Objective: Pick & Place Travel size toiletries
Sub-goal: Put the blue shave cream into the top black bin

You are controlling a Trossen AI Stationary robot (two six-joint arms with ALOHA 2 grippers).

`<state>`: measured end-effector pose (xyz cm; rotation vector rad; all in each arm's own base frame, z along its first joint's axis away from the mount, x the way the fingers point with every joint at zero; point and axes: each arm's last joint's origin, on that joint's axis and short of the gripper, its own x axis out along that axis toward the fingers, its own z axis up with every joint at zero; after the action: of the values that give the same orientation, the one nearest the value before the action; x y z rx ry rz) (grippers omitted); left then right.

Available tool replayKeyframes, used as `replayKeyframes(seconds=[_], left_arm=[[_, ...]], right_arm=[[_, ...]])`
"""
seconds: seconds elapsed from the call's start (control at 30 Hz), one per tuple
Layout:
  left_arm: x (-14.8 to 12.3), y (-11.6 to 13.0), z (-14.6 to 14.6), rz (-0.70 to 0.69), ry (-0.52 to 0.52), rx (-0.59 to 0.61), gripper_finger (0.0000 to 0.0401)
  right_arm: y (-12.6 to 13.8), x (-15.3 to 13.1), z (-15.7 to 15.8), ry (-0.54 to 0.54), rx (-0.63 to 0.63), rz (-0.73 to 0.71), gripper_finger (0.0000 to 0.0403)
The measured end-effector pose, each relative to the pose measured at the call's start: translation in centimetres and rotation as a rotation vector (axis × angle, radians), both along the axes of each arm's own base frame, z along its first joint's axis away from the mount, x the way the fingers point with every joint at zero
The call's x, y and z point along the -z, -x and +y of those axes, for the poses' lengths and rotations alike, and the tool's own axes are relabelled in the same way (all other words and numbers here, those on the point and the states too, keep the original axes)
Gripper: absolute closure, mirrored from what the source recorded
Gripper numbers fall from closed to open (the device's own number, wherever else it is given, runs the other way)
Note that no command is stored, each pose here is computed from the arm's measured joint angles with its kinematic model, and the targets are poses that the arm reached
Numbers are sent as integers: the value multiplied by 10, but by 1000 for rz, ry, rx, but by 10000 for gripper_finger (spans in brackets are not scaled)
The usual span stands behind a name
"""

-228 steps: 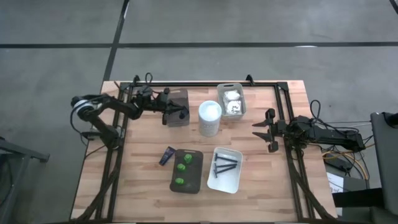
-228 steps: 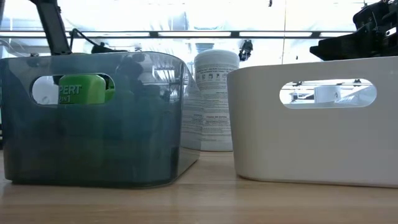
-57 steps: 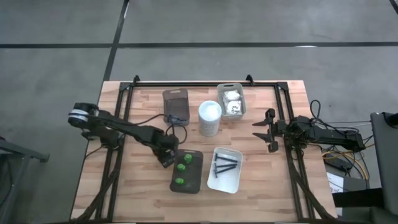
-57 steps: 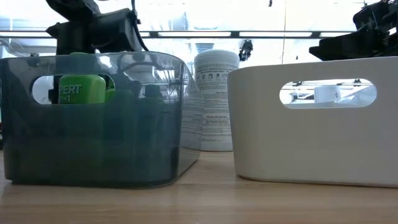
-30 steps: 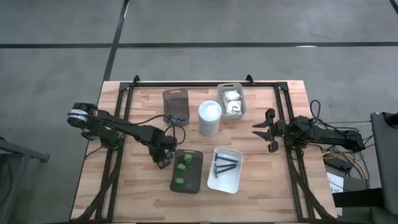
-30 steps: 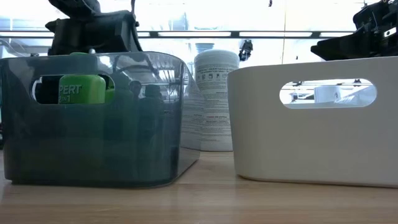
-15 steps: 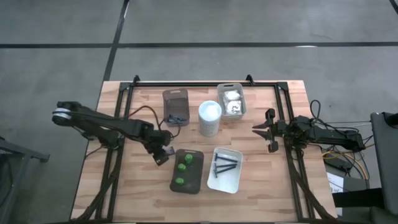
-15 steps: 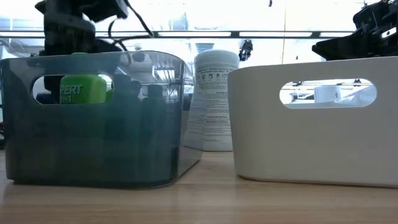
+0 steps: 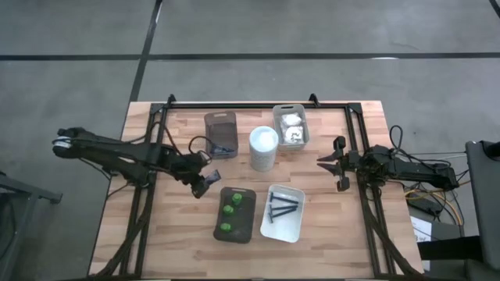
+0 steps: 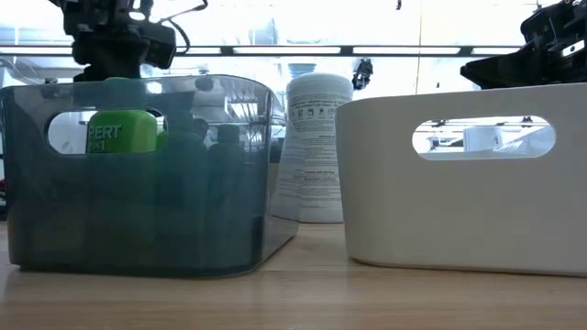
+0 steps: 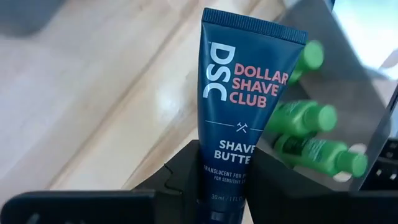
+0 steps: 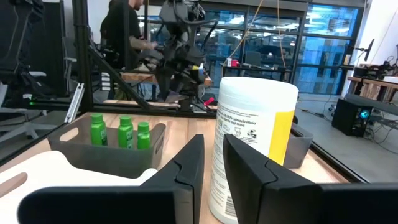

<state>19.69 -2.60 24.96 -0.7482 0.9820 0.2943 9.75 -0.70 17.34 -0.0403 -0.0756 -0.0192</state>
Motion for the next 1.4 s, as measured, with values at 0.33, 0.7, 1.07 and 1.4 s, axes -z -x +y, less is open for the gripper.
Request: replayKeyframes(seconds=[0.33, 0.7, 1.07, 1.4], left_arm=[[-19, -4, 27, -72, -21, -110, 294], [-38, -3, 77, -152, -175, -171, 294], [-30, -14, 116, -196, -276, -133, 294], [-11, -42, 140, -100, -404, 48, 294]], right_arm=[[0, 0, 0, 0, 0, 0, 312], [0, 0, 0, 0, 0, 0, 284], [0, 0, 0, 0, 0, 0, 258], [0, 0, 0, 0, 0, 0, 238]])
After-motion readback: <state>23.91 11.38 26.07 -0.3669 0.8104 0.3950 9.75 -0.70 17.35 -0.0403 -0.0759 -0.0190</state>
